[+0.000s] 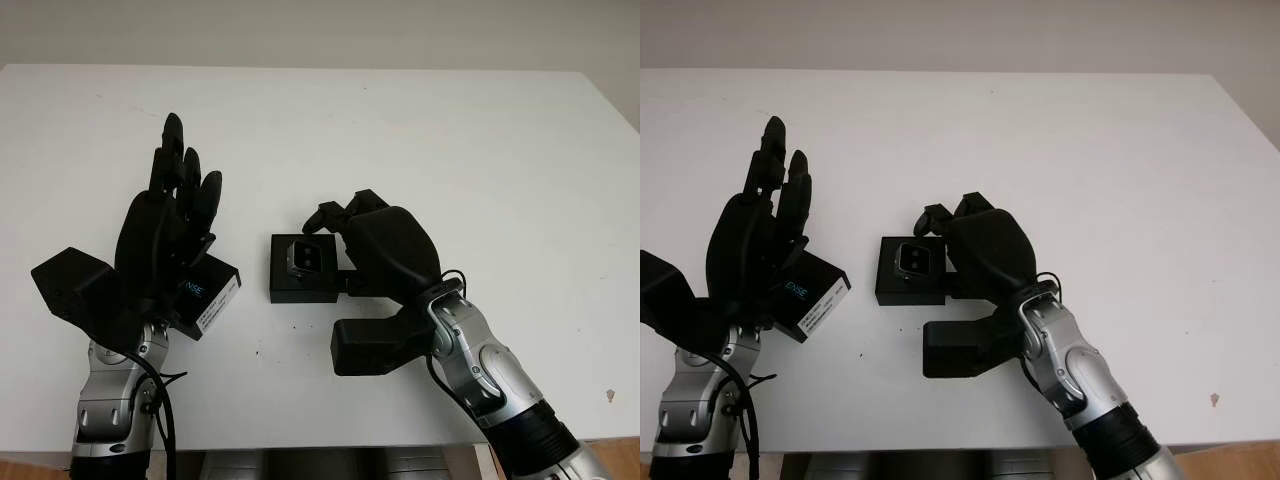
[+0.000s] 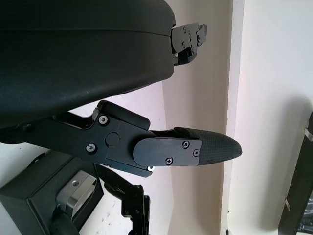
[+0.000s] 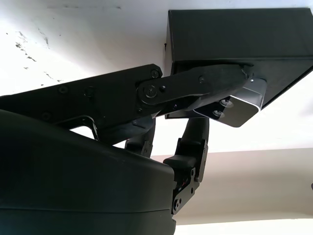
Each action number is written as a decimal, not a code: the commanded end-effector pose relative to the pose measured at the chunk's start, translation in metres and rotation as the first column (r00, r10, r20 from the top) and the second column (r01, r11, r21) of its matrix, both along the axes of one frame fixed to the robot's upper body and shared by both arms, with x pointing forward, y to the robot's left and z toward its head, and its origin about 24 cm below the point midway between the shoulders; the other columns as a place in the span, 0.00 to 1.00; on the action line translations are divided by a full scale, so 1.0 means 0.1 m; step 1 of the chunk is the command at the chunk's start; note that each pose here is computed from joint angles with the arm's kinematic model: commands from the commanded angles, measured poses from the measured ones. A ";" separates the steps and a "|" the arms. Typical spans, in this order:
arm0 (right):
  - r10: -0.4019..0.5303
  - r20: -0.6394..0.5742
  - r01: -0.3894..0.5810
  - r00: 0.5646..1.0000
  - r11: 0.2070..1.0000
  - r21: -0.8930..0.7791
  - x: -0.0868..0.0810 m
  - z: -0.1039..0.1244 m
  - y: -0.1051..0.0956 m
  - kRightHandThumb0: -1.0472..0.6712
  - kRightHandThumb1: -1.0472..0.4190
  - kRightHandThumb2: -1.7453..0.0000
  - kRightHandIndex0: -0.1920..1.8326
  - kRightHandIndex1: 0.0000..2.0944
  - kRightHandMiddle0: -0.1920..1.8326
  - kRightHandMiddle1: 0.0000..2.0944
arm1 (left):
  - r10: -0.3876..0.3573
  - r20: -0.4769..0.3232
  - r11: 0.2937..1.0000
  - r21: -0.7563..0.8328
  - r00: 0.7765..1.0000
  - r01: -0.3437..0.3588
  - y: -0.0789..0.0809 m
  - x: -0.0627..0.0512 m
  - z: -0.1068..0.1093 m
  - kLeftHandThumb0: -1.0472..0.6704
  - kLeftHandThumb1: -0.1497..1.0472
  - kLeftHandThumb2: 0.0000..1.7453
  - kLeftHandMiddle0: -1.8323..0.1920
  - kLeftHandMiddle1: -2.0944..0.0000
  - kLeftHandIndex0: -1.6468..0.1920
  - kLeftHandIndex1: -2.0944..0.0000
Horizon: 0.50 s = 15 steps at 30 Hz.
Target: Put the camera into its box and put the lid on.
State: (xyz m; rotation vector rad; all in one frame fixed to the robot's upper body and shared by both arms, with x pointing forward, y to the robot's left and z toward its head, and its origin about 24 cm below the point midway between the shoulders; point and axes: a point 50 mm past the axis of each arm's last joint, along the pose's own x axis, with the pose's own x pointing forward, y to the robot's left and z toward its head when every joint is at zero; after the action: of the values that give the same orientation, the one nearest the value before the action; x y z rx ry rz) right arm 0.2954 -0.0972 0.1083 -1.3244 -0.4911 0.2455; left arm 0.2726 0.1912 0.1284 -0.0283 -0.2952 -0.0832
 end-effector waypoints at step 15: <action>0.088 0.032 -0.089 0.996 0.995 0.041 -0.03 -0.06 -0.01 0.32 0.03 0.97 0.18 0.72 0.25 0.61 | -0.001 0.010 1.000 0.003 1.000 0.001 0.00 -0.03 0.01 0.17 1.00 0.22 1.00 1.00 1.00 1.00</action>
State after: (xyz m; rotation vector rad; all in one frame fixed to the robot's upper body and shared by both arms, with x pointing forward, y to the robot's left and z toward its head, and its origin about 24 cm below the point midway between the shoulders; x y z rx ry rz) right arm 0.2951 -0.1012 0.1035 -1.2799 -0.5547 0.2627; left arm 0.2725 0.1911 0.1281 -0.0313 -0.2945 -0.0804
